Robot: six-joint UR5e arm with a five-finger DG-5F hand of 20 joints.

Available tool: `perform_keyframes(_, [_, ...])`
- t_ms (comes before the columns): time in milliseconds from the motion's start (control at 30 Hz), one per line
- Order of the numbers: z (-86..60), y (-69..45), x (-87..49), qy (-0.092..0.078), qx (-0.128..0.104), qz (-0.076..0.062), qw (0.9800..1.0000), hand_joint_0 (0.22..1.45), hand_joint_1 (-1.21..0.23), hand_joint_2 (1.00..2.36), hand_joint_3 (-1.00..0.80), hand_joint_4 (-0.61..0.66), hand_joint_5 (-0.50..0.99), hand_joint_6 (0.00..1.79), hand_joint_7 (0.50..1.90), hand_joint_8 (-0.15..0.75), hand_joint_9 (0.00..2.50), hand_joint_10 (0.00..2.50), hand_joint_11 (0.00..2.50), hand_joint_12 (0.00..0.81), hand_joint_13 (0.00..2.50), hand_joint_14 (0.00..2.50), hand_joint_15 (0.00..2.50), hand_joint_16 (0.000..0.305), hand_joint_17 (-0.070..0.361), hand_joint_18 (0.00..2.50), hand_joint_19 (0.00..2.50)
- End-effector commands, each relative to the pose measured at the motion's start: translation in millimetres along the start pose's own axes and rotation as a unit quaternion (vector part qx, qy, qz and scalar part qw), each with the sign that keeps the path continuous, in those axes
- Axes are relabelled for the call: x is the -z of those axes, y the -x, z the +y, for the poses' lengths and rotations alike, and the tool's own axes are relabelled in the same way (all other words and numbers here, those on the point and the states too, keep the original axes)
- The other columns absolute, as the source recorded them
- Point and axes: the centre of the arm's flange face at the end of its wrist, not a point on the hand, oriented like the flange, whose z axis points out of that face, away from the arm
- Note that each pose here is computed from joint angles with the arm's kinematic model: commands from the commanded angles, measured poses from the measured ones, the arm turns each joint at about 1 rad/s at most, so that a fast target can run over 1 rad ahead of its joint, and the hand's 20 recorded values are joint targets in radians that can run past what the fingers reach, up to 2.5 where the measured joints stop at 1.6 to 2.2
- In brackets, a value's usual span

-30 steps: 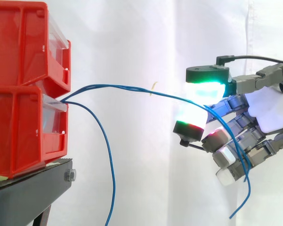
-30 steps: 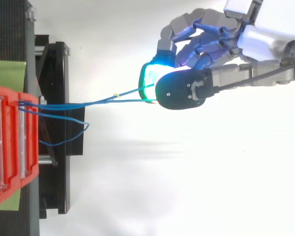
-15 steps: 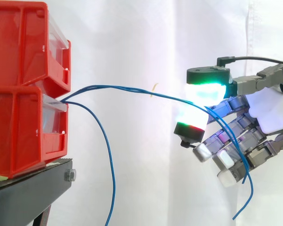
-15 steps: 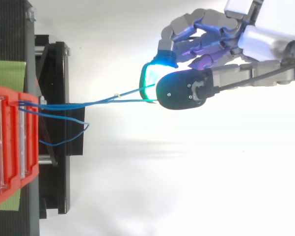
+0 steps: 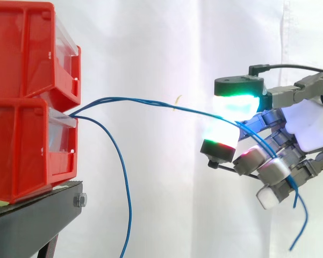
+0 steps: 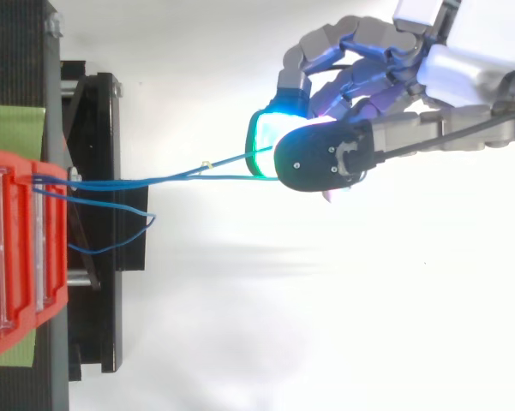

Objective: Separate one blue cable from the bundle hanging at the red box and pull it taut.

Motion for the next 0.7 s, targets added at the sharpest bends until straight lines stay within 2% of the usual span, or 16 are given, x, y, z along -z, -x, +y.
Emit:
perform_keyframes(0, [1.8,3.8,1.8,-0.003,0.005,-0.002,1.0,0.7,-0.72,1.03,-0.19,-0.09,-0.21,0.93,1.05,0.334,0.54,0.7,1.31,0.294,1.23,0.02,1.0,0.035,0.079,0.82,0.43])
perform_keyframes(133, [1.7,5.9,1.5,-0.003,0.015,-0.003,0.9999,0.7,-0.72,1.03,-0.19,-0.09,-0.21,0.93,1.05,0.339,0.55,0.52,1.33,0.311,1.2,0.02,0.95,0.033,0.075,0.77,0.36])
perform_keyframes(200, [0.8,5.9,1.0,-0.004,0.023,-0.004,0.9997,0.7,-0.72,1.03,-0.19,-0.09,-0.21,0.93,1.04,0.336,0.55,0.51,1.32,0.311,1.15,0.02,0.87,0.033,0.074,0.76,0.31])
perform_keyframes(300, [1.0,7.8,0.7,-0.003,0.032,-0.009,0.9994,0.7,-0.72,1.03,-0.19,-0.09,-0.21,0.93,1.04,0.341,0.56,0.46,1.34,0.31,1.05,0.02,0.66,0.033,0.075,0.73,0.25])
perform_keyframes(333, [1.0,7.8,0.7,-0.003,0.034,-0.009,0.9994,0.7,-0.72,1.02,-0.19,-0.09,-0.21,0.94,1.02,0.349,0.54,0.55,1.27,0.312,1.04,0.02,0.6,0.033,0.074,0.73,0.23])
perform_keyframes(367, [1.9,8.0,1.2,-0.003,0.034,-0.009,0.9994,0.7,-0.72,1.03,-0.19,-0.1,-0.21,0.93,1.04,0.344,0.56,0.39,1.34,0.311,1.01,0.02,0.52,0.033,0.074,0.72,0.2])
perform_keyframes(400, [0.9,6.8,1.0,-0.004,0.035,-0.008,0.9993,0.7,-0.72,1.02,-0.19,-0.1,-0.21,0.94,1.01,0.35,0.54,0.47,1.27,0.31,0.97,0.01,0.46,0.033,0.073,0.71,0.18])
perform_keyframes(433, [0.9,7.9,0.8,-0.004,0.035,-0.009,0.9993,0.7,-0.72,1.03,-0.19,-0.1,-0.21,0.93,1.04,0.352,0.58,0.28,1.37,0.31,0.92,0.01,0.36,0.033,0.073,0.7,0.11])
perform_keyframes(500, [1.1,8.1,1.4,-0.004,0.035,-0.009,0.9993,0.7,-0.72,1.02,-0.19,-0.1,-0.21,0.93,1.04,0.355,0.59,0.17,1.38,0.312,0.83,0.01,0.24,0.032,0.071,0.67,0.05])
perform_keyframes(533, [1.8,8.0,1.4,-0.003,0.034,-0.009,0.9994,0.7,-0.73,1.02,-0.18,-0.1,-0.21,0.93,1.04,0.354,0.61,0.02,1.39,0.31,0.78,0.01,0.16,0.031,0.071,0.63,0.0])
perform_keyframes(600, [0.9,6.8,1.0,-0.004,0.035,-0.008,0.9993,0.7,-0.73,1.03,-0.18,-0.1,-0.21,0.93,1.04,0.36,0.58,0.01,1.23,0.307,0.71,0.0,0.05,0.031,0.069,0.59,0.0])
perform_keyframes(667, [1.8,8.0,1.4,-0.003,0.034,-0.009,0.9994,0.7,-0.73,1.03,-0.18,-0.11,-0.21,0.93,1.04,0.353,0.5,0.02,0.92,0.29,0.61,0.0,0.0,0.029,0.066,0.52,0.0])
